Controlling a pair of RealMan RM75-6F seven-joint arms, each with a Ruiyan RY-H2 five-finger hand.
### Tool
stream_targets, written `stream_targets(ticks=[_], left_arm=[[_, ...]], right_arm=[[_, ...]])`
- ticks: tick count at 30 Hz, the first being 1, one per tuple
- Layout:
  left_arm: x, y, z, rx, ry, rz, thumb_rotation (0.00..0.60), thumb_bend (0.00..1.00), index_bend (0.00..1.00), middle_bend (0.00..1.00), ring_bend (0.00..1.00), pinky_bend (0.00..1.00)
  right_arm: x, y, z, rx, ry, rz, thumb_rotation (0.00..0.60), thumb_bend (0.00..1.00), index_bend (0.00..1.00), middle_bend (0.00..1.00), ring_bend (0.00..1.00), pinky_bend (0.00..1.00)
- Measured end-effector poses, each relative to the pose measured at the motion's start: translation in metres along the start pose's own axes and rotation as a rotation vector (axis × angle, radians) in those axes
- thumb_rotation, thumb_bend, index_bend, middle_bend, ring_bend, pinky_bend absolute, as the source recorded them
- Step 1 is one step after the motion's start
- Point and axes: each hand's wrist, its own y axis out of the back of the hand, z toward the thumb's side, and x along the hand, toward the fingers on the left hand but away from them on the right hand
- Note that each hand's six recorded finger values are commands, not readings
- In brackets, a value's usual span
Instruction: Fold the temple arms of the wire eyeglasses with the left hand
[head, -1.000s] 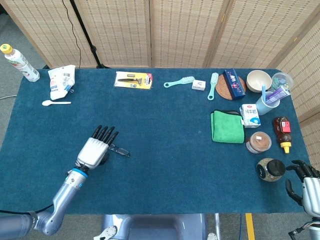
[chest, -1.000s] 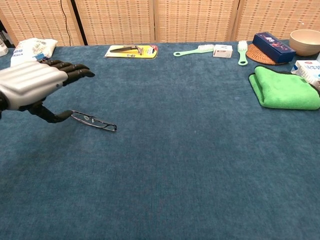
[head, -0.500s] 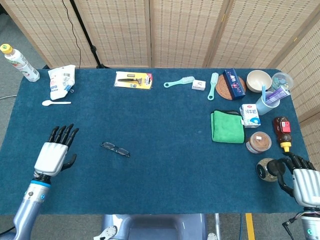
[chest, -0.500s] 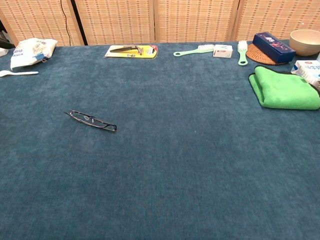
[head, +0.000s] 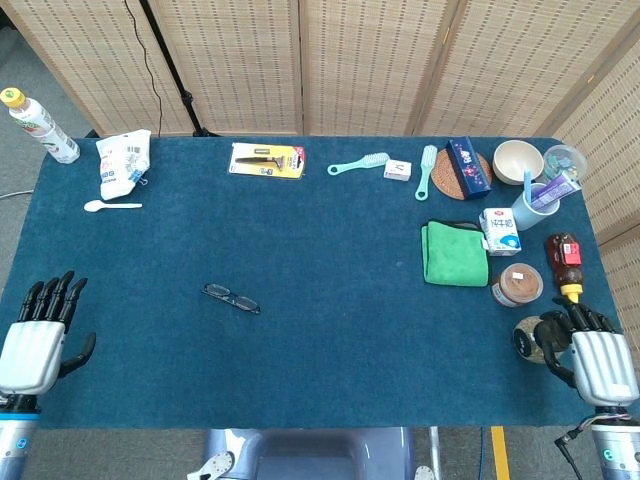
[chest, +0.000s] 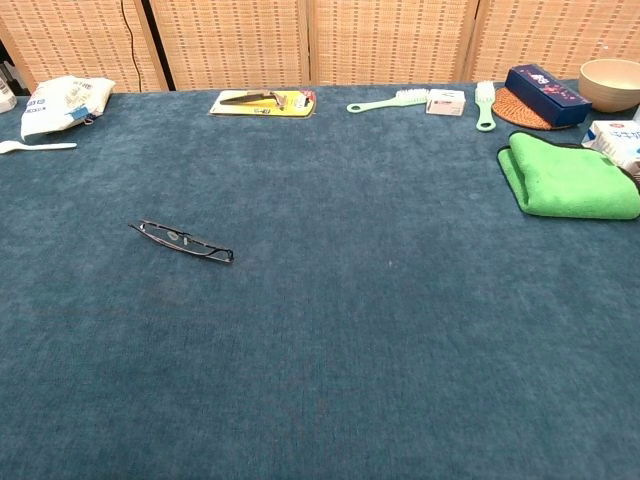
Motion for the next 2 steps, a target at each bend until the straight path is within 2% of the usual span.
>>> stream_targets(ticks=[2], left_arm=[[-0.0021, 0.0014, -0.0024, -0.003, 0.008, 0.003, 0.520, 0.39, 0.00, 0.00, 0.00, 0.00]], right_arm=[[-0.0001, -0.0006, 0.0004, -0.001, 0.002, 0.002, 0.600, 0.48, 0.35, 0.22, 0.23, 0.27]])
